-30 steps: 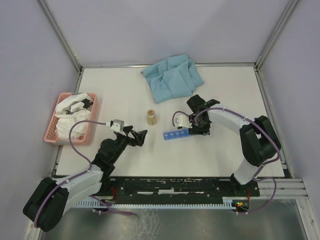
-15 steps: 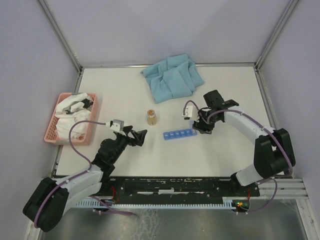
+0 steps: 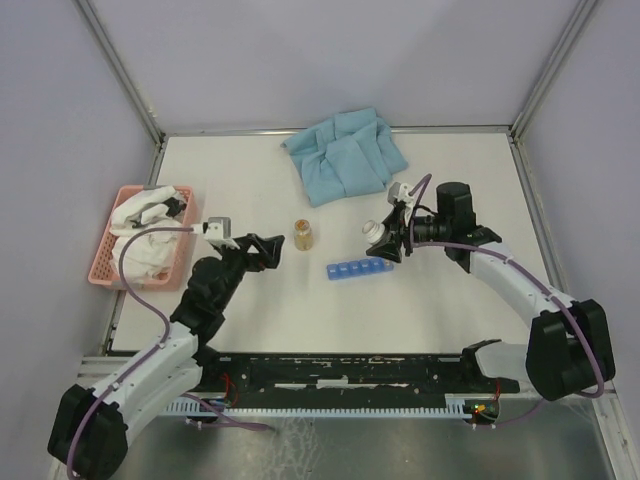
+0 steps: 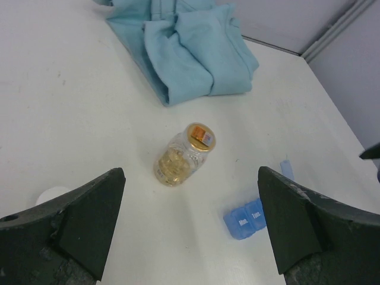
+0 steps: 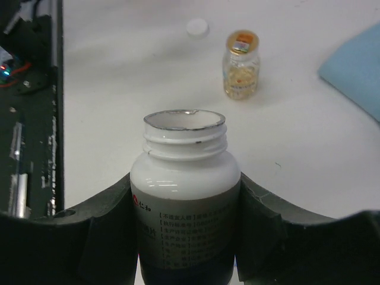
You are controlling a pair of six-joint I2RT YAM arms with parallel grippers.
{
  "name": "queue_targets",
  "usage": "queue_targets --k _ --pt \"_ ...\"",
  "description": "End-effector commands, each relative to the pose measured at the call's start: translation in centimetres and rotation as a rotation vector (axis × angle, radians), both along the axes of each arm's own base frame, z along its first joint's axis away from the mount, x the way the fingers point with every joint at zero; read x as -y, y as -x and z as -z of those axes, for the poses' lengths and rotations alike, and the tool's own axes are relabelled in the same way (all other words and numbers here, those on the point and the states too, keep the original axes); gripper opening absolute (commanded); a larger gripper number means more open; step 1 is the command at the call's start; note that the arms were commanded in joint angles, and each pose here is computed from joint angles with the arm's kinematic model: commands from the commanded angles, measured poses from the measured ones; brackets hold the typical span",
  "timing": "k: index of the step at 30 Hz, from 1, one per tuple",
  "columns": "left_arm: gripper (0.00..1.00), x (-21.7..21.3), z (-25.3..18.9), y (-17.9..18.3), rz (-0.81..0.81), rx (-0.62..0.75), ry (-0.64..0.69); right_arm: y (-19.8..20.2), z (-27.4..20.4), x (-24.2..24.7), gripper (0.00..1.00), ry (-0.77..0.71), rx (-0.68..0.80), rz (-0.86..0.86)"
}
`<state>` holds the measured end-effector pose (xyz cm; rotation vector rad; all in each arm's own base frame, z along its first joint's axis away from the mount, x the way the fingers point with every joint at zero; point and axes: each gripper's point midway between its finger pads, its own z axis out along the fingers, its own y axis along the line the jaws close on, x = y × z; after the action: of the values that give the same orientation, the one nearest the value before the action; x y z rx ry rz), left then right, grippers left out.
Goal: Sort the pills into containers
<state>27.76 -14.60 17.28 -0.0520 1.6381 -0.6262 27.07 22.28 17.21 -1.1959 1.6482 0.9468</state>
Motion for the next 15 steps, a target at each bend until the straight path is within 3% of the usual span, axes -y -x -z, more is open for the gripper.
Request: queue_targets --k 1,7,15 --pt "0.99 -2.0 1.8 -1.1 -0.107 -0.215 0.052 2.1 -7.3 -2.3 0.01 -0.271 0.020 -0.129" --pt "0.98 -4.9 6.3 -2.0 -0.258 -0.510 -0.066 4.1 -10.5 -1.8 0.01 -0.281 0.055 -0.156" --pt "0.98 -5.4 5.5 -3.1 -0.250 -0.565 -0.229 5.4 -13.0 -2.1 0.01 -0.359 0.055 -0.169"
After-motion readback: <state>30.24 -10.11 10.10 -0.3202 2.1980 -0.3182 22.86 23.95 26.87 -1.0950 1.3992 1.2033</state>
